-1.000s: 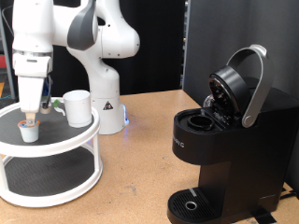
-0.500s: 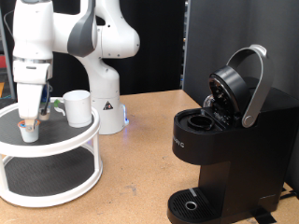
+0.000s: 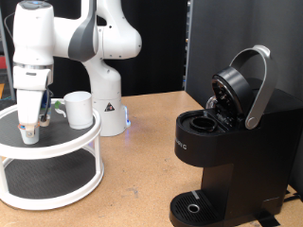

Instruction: Make a cup of coffee with the keurig machine

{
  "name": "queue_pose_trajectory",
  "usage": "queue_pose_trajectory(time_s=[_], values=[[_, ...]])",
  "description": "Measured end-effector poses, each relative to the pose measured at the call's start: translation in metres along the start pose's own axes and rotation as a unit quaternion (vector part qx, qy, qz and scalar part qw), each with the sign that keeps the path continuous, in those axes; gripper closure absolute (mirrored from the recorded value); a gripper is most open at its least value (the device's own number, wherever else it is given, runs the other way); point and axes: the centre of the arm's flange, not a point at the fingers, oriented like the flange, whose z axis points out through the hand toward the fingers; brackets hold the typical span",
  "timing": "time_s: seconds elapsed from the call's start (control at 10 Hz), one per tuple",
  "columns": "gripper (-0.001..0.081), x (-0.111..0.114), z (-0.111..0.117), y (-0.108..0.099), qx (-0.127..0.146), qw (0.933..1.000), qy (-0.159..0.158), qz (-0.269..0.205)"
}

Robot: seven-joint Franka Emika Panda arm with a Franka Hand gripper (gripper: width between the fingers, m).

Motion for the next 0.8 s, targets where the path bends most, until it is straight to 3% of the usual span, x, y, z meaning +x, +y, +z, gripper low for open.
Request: queue_pose_trajectory(time_s=[0.1, 0.2, 0.3, 0.4, 0.6, 0.8], values=[[0.0024, -0.001, 0.000, 0.000, 0.000, 1.0000, 0.001, 0.002], [0.0155, -0.001, 0.000, 0.000, 0.001, 1.0000, 0.001, 0.004], [0.0155, -0.002, 0.000, 0.001, 0.001, 1.0000, 0.002, 0.006], [0.0335, -0.002, -0.001, 0.002, 0.001, 1.0000, 0.003, 0.007], [0.0347, -0.003, -0.002, 0.003, 0.007, 0.9999, 0.004, 0.011], [0.0347, -0.005, -0.015, 0.007, 0.035, 0.9993, 0.008, 0.012]])
